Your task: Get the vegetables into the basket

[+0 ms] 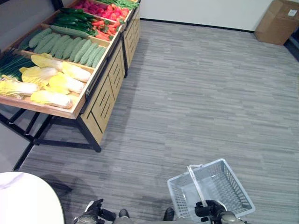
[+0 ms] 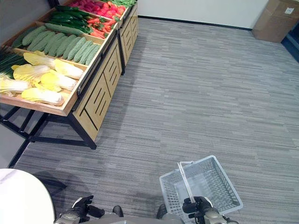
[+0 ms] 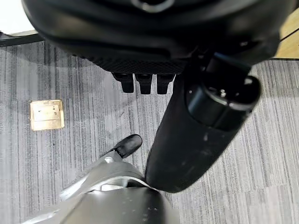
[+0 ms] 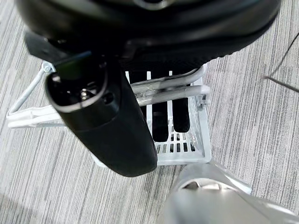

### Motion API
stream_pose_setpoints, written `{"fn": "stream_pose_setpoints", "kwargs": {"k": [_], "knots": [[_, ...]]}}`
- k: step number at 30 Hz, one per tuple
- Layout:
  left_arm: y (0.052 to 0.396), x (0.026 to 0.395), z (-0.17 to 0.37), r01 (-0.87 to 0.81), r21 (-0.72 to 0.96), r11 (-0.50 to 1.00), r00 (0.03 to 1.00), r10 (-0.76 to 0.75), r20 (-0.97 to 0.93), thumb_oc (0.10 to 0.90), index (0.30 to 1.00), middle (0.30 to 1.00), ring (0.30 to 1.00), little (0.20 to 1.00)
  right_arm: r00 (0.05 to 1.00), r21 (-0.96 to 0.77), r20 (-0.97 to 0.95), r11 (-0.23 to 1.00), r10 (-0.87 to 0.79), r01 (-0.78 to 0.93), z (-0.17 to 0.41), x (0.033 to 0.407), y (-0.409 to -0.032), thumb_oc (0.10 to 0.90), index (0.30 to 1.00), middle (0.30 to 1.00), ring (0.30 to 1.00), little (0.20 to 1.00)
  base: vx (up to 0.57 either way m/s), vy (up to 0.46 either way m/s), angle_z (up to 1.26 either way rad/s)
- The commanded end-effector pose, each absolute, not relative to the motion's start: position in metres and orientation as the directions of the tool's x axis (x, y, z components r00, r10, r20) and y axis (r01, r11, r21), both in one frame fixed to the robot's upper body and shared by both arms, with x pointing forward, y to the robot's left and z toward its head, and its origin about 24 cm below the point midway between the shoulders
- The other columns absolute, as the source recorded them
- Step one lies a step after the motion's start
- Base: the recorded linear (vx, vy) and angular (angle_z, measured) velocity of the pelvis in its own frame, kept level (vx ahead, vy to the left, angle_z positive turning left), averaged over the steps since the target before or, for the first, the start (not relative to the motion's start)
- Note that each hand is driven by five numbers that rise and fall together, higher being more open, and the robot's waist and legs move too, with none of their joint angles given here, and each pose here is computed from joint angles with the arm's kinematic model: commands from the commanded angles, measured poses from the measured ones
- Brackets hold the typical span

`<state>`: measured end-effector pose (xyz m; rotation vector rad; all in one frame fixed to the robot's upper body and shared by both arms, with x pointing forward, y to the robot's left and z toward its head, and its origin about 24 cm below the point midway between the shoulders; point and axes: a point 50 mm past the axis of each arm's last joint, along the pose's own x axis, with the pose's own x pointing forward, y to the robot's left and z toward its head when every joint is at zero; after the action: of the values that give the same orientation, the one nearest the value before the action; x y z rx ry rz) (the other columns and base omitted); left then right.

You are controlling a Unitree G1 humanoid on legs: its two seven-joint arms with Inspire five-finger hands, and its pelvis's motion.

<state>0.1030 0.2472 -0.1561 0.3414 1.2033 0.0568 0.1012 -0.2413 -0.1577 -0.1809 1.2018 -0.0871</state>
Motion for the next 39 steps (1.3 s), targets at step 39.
{"fn": "stream_pose_setpoints", "kwargs": {"k": [39], "knots": [[0.249,0.117,-0.152,0.100,0.289,0.952,0.395,0.228,-0.890,0.900,1.000,1.000,1.000,1.000,0.358,-0.218,-0.910,0.976,-0.207,0.011,-0.154,0.107,-0.255,0.400,0.300,0.300,0.300,0.300,0.02,0.092,-0.15]]}}
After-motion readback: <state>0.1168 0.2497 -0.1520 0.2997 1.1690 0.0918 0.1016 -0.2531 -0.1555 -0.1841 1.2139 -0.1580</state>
